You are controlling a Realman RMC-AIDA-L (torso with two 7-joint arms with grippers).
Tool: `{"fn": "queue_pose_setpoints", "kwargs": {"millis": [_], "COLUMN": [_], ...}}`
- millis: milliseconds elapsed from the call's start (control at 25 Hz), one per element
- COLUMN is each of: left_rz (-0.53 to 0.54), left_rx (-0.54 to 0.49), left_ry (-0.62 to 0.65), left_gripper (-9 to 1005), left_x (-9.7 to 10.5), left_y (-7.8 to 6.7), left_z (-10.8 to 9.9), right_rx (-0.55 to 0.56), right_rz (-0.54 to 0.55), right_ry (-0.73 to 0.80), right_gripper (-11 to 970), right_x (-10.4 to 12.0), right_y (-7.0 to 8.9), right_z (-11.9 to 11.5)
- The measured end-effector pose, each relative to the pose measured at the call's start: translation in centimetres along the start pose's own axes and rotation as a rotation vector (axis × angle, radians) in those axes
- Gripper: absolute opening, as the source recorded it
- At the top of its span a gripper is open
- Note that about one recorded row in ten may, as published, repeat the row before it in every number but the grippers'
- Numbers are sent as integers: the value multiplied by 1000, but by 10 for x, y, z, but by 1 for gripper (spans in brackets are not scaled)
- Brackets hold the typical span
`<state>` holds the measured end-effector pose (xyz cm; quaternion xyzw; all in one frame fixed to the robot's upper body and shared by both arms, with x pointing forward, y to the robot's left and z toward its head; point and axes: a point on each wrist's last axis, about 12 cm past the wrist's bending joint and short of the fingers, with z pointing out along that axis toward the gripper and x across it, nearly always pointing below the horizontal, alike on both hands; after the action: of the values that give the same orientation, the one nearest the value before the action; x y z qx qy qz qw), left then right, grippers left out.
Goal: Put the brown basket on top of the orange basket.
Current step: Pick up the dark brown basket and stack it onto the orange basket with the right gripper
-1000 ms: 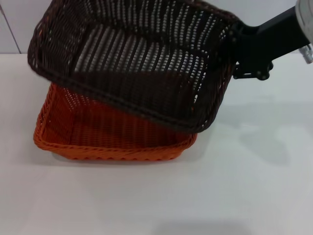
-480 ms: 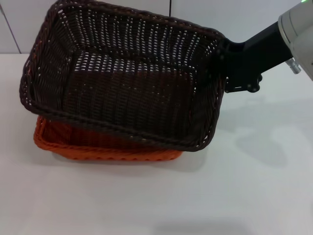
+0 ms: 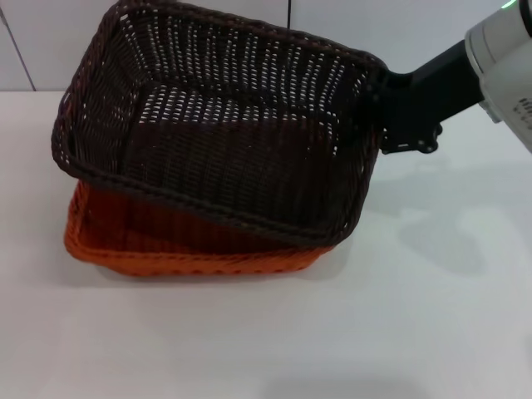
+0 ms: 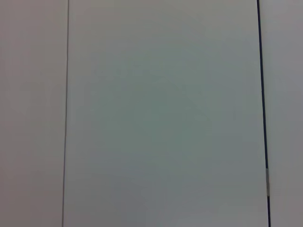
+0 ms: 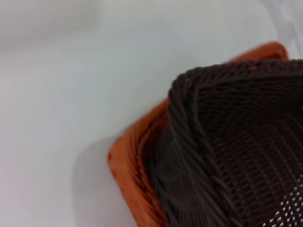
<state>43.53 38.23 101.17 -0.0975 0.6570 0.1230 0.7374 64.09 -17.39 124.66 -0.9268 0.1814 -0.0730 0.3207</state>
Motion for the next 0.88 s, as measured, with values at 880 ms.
{"fn": "queue_pose_setpoints", "kwargs": {"millis": [880], "left_rz": [-29], "left_rx": [3], "left_ry": [6], "left_gripper": [646], "left_x": [1], "left_y": [0], "left_z": [-2], "right_rx": [52], "right_rz": [-6], "right_ry": [-11], "right_gripper": [158], "right_x": [5], "right_y": [-2], "right_z": [15]}}
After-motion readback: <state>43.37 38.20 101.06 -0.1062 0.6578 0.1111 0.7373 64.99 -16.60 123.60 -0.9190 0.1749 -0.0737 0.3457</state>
